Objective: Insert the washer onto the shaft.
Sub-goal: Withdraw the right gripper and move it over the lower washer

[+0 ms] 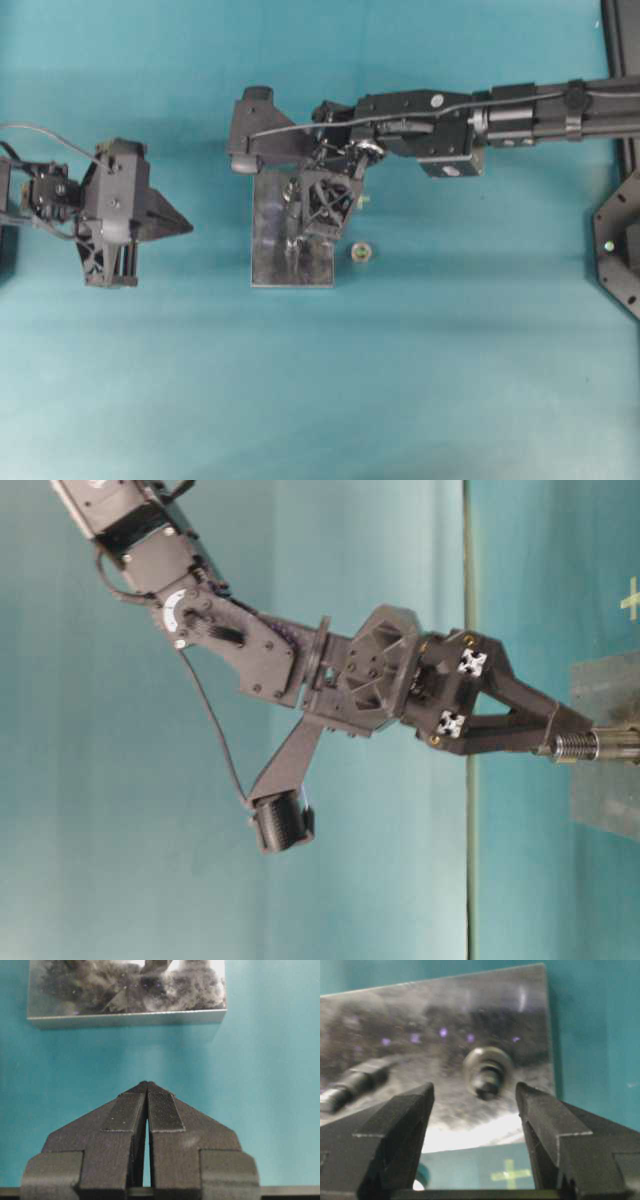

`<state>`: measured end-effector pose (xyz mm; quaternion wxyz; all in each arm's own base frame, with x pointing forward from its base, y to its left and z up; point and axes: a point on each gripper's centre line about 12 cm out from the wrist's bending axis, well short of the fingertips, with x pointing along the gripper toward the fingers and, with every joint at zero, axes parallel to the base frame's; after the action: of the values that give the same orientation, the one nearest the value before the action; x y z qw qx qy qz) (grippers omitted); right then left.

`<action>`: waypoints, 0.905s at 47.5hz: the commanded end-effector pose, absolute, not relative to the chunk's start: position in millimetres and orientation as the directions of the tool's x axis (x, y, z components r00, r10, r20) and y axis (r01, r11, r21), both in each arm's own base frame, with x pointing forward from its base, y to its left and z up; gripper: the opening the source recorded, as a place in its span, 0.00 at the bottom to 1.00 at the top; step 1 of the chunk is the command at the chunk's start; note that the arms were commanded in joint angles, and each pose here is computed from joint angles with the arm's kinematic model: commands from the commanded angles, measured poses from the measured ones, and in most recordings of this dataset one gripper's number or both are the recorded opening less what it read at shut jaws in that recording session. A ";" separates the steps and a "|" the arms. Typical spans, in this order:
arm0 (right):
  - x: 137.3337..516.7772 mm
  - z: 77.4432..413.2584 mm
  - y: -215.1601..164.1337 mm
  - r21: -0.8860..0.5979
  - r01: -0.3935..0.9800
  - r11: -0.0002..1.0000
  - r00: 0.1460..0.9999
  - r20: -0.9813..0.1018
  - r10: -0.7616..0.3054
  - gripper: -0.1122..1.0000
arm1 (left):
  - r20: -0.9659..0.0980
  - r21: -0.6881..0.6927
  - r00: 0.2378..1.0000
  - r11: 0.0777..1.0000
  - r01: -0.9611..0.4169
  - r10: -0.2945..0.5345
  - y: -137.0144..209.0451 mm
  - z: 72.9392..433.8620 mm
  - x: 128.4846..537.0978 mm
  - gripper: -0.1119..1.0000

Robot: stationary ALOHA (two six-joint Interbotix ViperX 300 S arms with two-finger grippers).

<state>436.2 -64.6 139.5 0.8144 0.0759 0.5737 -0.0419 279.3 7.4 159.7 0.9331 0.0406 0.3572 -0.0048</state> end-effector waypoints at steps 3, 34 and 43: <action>425.4 168.4 -60.9 0.085 0.160 0.983 0.383 -0.924 0.017 0.70 | -0.650 0.076 0.760 0.996 0.038 0.020 7.4 165.3 281.5 0.10; 367.8 139.5 6.8 0.125 0.138 0.982 0.389 -0.919 0.062 0.70 | -0.652 0.075 0.758 0.997 0.038 0.020 7.4 164.2 281.8 0.10; 372.0 124.0 11.9 0.116 0.126 0.985 0.368 -0.928 0.062 0.70 | -0.653 0.076 0.757 0.996 0.039 0.020 7.4 163.7 281.4 0.10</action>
<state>367.9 9.9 121.8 0.8184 0.0824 0.5685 -0.0190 278.5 7.8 158.8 0.9326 0.0410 0.3586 -0.0044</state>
